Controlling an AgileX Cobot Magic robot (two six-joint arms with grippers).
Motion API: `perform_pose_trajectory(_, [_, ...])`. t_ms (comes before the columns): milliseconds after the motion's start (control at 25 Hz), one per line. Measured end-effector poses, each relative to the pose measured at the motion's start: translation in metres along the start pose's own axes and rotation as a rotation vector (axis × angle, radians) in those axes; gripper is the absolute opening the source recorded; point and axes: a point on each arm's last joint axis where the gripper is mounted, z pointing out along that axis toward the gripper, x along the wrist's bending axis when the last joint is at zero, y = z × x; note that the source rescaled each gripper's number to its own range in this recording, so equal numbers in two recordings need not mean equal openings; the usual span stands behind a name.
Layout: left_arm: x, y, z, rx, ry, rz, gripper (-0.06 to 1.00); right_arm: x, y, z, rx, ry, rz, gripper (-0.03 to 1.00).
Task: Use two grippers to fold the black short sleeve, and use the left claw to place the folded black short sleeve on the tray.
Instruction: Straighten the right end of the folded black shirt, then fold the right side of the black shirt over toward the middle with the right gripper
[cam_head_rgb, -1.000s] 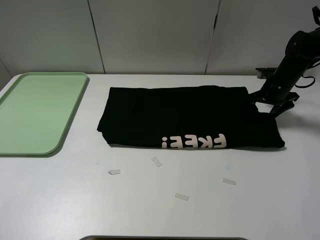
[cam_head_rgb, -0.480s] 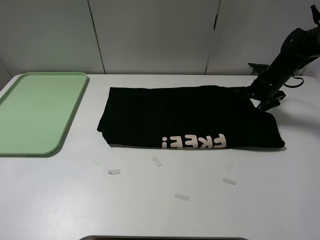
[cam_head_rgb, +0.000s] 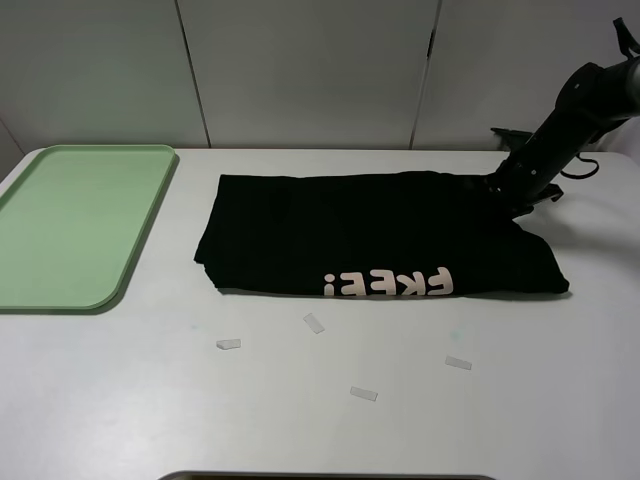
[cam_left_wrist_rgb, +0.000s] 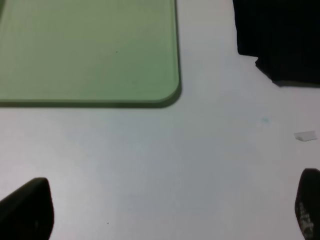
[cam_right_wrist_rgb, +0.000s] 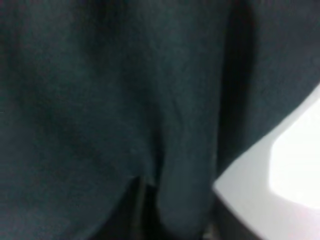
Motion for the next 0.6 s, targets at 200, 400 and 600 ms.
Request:
perform_pose_trajectory(200, [0.0,0.0,0.0,0.0,0.0,0.0,0.96,0.0,0.0,0.001,0.002,0.009,0.008,0.03])
perform_pose_trajectory(400, [0.0,0.0,0.0,0.0,0.0,0.0,0.96,0.001,0.001,-0.005,0.0,-0.011,0.016,0.03])
perform_pose_trajectory(600, [0.0,0.0,0.0,0.0,0.0,0.0,0.96,0.003,-0.004,-0.017,0.044,-0.07,-0.004,0.03])
